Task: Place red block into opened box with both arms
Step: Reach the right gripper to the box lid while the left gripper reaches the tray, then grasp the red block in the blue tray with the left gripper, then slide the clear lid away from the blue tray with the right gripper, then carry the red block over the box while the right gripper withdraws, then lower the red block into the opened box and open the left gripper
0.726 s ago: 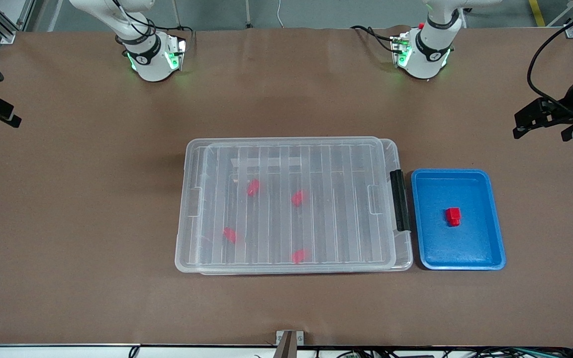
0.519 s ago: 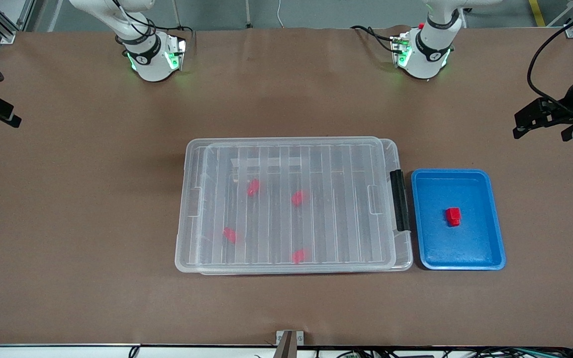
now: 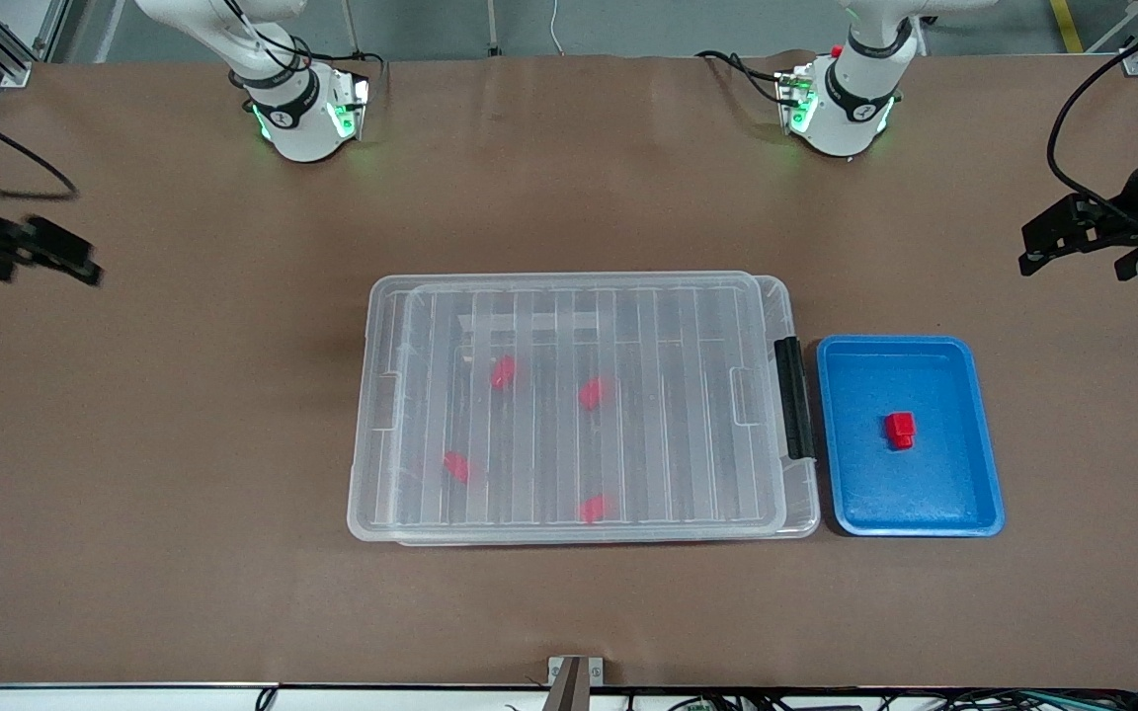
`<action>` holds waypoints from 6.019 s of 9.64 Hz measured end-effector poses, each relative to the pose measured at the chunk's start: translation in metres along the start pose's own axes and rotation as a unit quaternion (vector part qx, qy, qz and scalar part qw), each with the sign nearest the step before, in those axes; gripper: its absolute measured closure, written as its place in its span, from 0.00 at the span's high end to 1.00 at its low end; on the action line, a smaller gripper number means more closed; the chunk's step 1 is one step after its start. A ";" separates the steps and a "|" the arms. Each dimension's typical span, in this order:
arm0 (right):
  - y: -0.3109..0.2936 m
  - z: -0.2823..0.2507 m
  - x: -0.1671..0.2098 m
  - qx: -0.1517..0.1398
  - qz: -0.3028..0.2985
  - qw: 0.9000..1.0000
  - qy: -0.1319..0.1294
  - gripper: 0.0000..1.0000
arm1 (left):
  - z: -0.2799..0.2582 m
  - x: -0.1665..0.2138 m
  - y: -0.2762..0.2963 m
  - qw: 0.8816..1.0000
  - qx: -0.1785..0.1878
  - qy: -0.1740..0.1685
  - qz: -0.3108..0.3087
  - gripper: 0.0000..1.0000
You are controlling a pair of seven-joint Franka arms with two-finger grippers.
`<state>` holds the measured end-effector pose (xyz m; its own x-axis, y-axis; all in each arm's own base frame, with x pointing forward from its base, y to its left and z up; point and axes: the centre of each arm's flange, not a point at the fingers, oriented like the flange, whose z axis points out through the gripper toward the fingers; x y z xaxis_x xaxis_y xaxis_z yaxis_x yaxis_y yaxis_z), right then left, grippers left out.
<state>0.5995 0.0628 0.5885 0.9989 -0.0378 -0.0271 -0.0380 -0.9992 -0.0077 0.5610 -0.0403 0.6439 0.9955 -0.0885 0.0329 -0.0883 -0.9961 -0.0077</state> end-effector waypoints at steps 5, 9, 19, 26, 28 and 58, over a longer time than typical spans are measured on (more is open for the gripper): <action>-0.188 0.207 0.045 -0.021 -0.008 1.000 -0.019 1.00 | -0.001 0.001 -0.001 1.000 0.000 0.005 -0.001 1.00; -0.192 0.227 0.051 -0.055 -0.031 0.998 -0.008 1.00 | 0.053 0.031 -0.006 1.000 -0.001 -0.007 -0.004 1.00; -0.170 0.243 0.057 -0.084 -0.050 0.995 -0.021 1.00 | 0.370 0.038 -0.046 0.999 -0.003 -0.012 -0.044 1.00; -0.101 0.242 0.079 -0.084 -0.076 0.993 -0.039 1.00 | 0.460 0.038 -0.041 0.994 -0.025 0.006 -0.104 0.96; -0.071 0.239 0.086 -0.082 -0.087 0.992 -0.047 1.00 | 0.462 0.036 -0.041 0.994 -0.024 0.004 -0.104 0.72; 0.123 -0.055 -0.040 0.005 0.085 0.996 -0.016 1.00 | 0.442 0.055 0.286 1.000 0.021 -0.021 0.006 0.64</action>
<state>0.5560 -0.0592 0.6433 0.9766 -0.2064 -0.0604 -0.2074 -0.9782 -0.0110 0.6050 -0.3281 0.2015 0.9950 -0.0997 -0.0101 -0.1001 -0.9937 -0.0502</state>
